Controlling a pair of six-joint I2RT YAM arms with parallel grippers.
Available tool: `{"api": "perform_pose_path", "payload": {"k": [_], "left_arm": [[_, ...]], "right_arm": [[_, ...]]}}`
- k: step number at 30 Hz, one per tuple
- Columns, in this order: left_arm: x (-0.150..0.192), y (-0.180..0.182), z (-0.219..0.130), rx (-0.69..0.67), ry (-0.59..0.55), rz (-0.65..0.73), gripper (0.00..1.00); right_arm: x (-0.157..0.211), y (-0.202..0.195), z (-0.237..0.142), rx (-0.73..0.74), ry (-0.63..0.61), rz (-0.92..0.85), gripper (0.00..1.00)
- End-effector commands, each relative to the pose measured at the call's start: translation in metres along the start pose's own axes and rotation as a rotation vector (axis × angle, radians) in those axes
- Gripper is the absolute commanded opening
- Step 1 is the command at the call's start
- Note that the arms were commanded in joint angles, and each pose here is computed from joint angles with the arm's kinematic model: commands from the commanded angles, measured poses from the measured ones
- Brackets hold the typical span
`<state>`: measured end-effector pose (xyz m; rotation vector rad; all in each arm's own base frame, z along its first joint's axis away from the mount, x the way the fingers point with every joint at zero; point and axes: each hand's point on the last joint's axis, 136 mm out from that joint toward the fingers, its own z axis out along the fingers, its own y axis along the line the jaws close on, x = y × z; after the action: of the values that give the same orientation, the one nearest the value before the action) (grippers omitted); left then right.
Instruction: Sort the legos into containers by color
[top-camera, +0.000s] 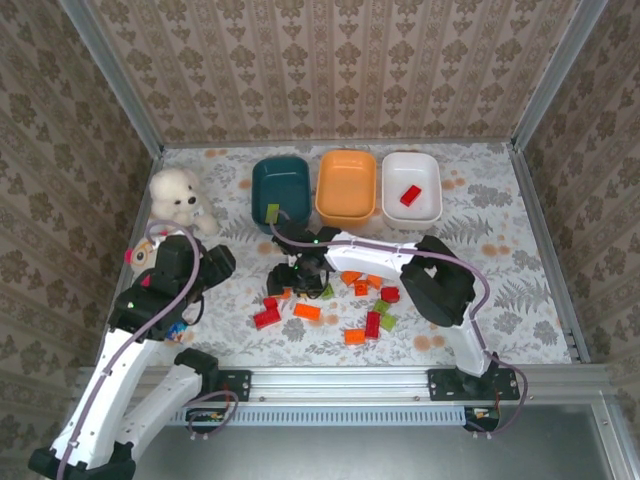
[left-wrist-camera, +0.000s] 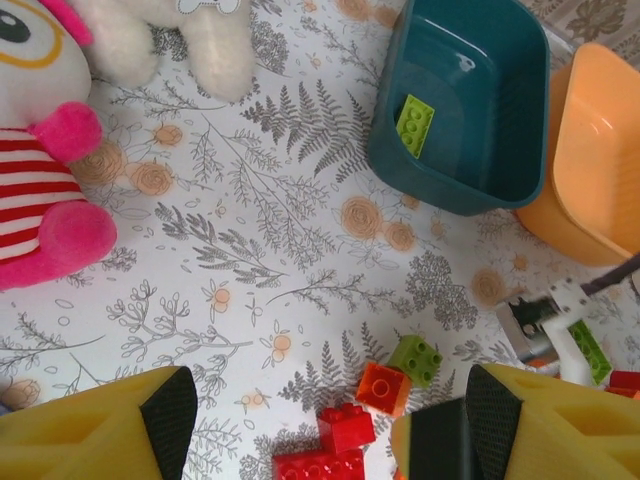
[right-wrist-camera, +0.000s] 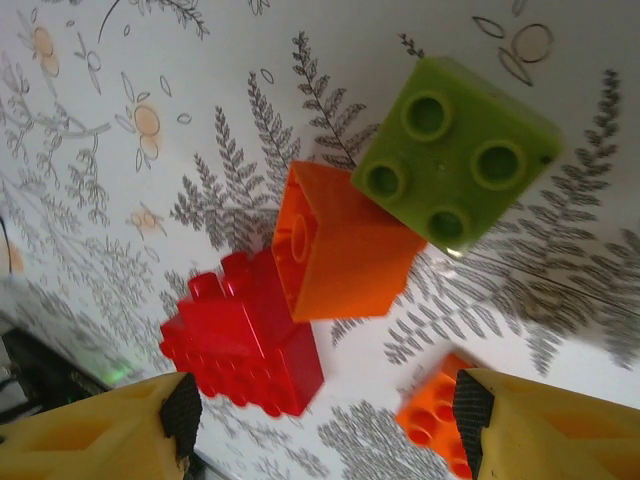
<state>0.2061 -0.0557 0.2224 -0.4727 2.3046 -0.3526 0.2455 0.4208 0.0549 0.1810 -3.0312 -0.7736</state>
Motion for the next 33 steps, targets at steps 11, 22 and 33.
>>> {"api": "perform_pose_path", "payload": {"k": [11, 22, 33], "left_arm": [[0.01, -0.005, -0.027, 0.118, -0.008, 0.085, 0.75], [0.008, -0.006, -0.029, 0.126, -0.018, 0.084, 0.76], [0.011, -0.005, -0.027, 0.125, -0.008, 0.078, 0.75]], "right_arm": [[-0.024, -0.013, 0.021, 0.153, -0.106, 0.196, 0.57], [-0.02, -0.029, 0.03, 0.287, -0.081, 0.216, 0.51], [-0.012, -0.021, 0.043, 0.276, -0.048, 0.263, 0.44]]}}
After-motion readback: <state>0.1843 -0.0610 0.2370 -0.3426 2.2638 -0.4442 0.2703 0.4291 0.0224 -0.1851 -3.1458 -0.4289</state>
